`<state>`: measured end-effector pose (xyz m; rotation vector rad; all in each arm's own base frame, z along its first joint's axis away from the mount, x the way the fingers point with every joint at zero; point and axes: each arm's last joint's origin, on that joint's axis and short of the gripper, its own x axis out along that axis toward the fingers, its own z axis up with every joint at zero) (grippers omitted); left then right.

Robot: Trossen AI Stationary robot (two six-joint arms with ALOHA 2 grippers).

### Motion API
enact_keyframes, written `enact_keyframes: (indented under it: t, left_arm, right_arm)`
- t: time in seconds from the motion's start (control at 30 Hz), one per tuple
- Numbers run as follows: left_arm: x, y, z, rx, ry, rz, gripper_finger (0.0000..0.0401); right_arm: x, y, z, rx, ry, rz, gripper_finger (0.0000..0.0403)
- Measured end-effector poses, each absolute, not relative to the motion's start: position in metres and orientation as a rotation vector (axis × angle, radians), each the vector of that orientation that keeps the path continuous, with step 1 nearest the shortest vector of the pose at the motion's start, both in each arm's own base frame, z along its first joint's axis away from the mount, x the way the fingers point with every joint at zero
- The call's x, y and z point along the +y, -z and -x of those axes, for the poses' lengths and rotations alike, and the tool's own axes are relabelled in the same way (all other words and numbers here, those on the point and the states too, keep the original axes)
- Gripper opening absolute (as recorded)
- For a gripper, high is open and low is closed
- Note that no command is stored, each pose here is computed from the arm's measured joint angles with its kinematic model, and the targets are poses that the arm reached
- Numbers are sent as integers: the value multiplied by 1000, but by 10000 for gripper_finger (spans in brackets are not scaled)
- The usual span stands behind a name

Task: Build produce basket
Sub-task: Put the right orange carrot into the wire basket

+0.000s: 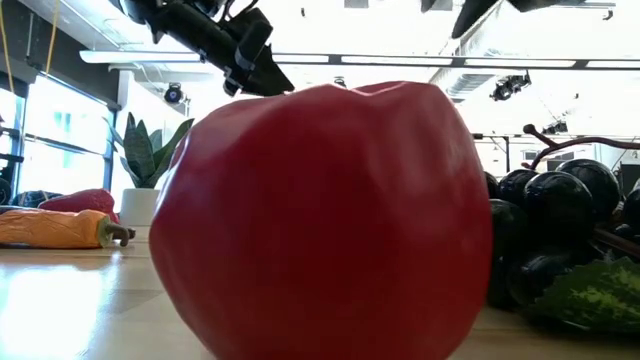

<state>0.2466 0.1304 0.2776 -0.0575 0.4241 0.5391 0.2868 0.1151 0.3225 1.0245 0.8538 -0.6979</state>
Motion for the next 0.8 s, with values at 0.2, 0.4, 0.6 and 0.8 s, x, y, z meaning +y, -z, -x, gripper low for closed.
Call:
enact_keyframes:
  t: [0.2,0.4,0.6,0.8]
  left_arm:
    - [124,-293,-234,380,-541,48,191]
    - [119,-305,-225,334,-543,37,191]
    - [119,-305,-224,345,-542,5,193]
    - [119,-304,-224,371,-550,-46,191]
  right_arm:
    - [127,-321,-279,897,721,-1097,166]
    - [138,-316,-270,959,794,-1153,197]
    - [154,-295,-276,1089,841,-1173,236]
    - [163,-273,-282,1254,882,-1138,240]
